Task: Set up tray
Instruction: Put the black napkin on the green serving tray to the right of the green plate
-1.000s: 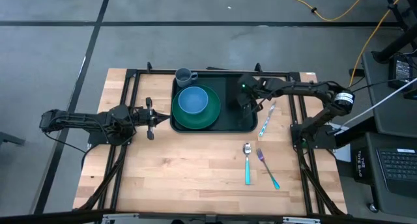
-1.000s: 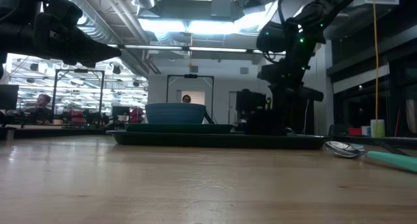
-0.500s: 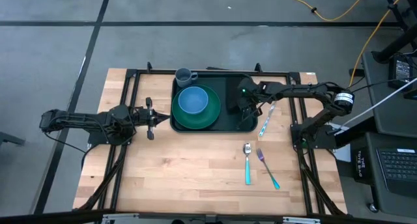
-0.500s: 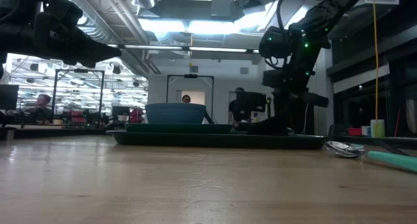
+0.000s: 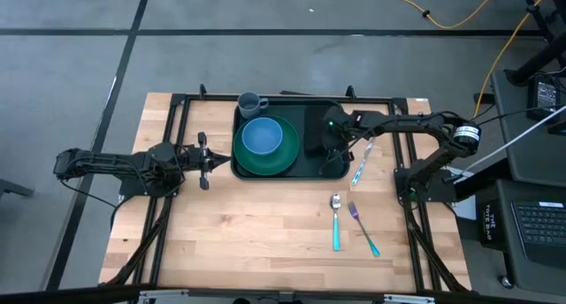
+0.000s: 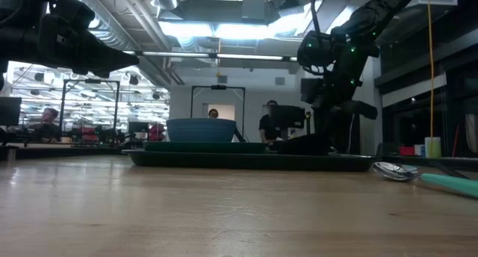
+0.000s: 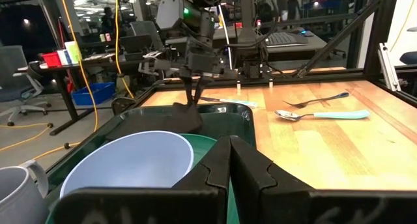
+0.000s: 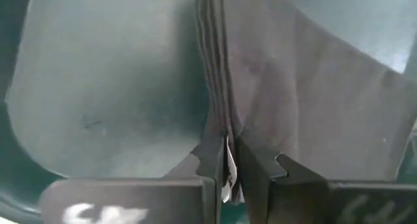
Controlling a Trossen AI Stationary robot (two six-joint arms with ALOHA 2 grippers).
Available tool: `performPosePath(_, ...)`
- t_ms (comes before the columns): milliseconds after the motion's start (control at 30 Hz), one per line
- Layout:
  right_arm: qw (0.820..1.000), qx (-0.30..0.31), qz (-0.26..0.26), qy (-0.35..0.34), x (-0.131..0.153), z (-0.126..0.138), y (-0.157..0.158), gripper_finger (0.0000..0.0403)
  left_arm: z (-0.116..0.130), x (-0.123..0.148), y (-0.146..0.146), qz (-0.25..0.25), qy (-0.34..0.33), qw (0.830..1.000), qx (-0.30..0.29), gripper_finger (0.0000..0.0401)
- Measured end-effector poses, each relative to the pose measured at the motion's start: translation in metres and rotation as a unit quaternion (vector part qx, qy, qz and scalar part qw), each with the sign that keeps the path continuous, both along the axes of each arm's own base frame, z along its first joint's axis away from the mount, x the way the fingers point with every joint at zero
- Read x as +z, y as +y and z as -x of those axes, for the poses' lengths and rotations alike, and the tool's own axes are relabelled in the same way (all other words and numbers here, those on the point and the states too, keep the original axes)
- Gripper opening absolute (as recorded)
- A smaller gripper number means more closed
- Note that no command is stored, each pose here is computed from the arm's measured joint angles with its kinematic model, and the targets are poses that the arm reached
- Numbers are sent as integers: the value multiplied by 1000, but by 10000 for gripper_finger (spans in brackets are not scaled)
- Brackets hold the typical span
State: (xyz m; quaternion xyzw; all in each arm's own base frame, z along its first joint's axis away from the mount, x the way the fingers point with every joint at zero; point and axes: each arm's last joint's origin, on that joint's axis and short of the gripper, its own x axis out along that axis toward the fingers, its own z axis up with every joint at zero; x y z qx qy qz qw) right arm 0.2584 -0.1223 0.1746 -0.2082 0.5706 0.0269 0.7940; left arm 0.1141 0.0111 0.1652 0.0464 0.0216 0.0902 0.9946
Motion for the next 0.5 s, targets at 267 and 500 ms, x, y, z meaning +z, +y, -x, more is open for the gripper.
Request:
performPosePath(267,1000,0,-13,27,-2,5,2,42,0,0,0,0,0,1000,0,3)
performPosePath(500,998,-37,-55,13,-2,5,4,52,0,0,0,0,0,1000,0,3)
